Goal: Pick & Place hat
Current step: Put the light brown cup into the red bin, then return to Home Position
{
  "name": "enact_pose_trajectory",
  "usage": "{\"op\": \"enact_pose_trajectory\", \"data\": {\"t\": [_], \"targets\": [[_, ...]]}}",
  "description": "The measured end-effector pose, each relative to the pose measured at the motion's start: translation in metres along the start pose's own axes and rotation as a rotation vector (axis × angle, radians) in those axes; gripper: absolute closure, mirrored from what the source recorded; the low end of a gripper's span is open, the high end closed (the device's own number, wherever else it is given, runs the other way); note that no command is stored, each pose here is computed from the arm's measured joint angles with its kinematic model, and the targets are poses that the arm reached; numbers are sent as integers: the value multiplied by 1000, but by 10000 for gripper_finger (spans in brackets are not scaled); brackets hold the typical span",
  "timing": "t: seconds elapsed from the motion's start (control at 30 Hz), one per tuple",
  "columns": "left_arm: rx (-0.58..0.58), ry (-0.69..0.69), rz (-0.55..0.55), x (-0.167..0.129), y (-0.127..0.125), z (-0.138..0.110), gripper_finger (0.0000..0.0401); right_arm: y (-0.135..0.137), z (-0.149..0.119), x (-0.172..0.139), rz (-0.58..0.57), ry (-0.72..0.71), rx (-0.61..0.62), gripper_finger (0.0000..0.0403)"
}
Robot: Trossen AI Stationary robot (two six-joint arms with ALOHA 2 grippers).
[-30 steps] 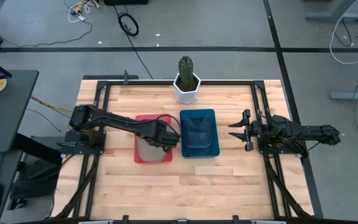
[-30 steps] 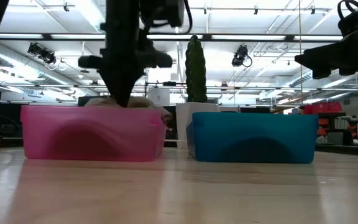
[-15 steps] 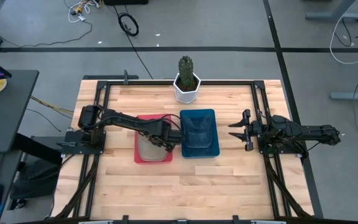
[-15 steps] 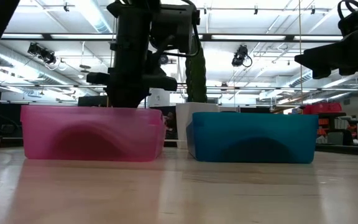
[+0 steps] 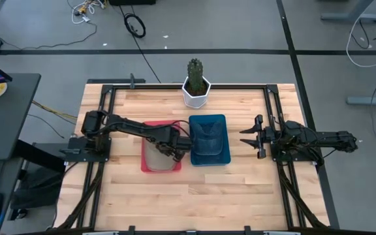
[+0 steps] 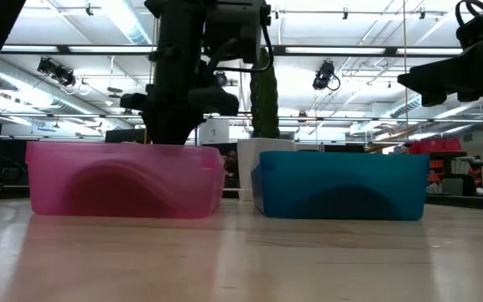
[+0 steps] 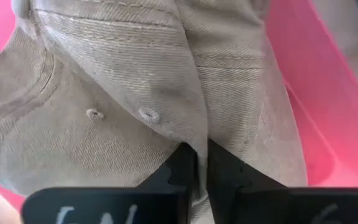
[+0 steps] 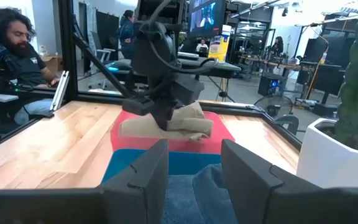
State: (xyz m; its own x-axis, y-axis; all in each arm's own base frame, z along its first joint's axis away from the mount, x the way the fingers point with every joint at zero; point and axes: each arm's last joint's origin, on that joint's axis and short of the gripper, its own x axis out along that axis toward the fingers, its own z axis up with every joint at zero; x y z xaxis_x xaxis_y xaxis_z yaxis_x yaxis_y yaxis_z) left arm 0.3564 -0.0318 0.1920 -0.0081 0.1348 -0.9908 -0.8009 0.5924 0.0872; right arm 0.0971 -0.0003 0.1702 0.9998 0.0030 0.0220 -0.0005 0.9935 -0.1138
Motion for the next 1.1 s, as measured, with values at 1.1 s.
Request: {"op": "enact_pose_trajectory", "data": {"t": [1.1], "targets": [[139, -263, -25, -57, -10, 28, 394, 0, 0, 0, 0, -1, 0, 250]]}}
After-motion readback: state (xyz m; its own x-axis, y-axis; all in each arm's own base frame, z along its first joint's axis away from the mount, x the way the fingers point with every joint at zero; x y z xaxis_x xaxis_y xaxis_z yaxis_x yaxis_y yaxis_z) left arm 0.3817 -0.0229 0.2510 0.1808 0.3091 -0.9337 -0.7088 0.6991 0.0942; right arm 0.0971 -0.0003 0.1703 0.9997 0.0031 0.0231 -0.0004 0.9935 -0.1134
